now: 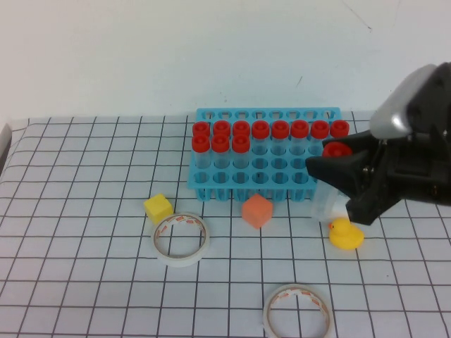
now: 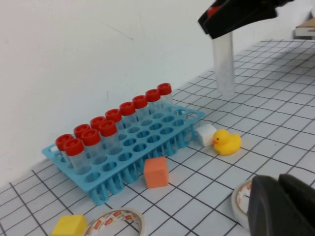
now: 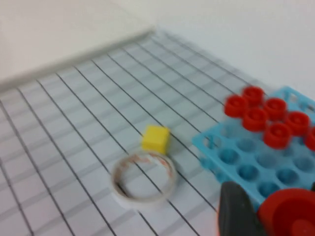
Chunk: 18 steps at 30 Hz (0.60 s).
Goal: Place the test tubes
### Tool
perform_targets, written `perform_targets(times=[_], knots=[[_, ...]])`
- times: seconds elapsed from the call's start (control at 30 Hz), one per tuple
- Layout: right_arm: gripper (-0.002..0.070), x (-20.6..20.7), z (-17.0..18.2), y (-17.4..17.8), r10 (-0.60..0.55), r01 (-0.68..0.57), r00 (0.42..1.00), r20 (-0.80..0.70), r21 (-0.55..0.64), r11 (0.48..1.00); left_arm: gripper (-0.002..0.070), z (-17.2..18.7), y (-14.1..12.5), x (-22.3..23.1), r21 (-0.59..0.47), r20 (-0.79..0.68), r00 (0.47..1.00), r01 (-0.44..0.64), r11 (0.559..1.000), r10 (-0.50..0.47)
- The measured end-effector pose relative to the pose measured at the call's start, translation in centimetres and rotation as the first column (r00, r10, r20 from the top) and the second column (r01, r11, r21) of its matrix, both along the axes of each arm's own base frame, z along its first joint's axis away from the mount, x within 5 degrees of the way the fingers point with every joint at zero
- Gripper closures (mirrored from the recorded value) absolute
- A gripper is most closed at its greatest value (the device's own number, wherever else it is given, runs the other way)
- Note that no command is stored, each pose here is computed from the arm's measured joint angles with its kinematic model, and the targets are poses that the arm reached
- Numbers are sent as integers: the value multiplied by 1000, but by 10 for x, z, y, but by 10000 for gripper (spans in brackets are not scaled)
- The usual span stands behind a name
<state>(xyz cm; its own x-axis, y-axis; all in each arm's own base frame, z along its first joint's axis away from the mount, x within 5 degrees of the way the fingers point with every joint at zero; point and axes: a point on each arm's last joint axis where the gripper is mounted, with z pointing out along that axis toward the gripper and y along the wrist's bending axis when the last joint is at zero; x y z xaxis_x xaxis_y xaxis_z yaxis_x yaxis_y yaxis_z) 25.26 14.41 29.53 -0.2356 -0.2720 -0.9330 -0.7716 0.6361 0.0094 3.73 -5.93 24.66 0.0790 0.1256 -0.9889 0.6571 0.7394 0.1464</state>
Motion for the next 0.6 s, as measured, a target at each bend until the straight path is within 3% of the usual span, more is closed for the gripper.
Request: perform_targets(times=[0.17,0.33,0.4,0.6], knots=[[405,20,-5,2,-151,139,985,-84,-136,981,675,0,-1,-1,3,-4,1000,18,1000,-18],[405,42,-25,13,-426,434,880,-210,-12,901,675,-1,-2,-1,3,-5,1000,24,1000,-24],[405,51,-31,20,-448,459,880,-158,38,888,675,-1,-2,-2,10,-1,1000,29,1000,-29],[405,70,-49,40,-367,359,930,24,156,920,675,-4,-2,-2,103,71,997,33,994,-41]])
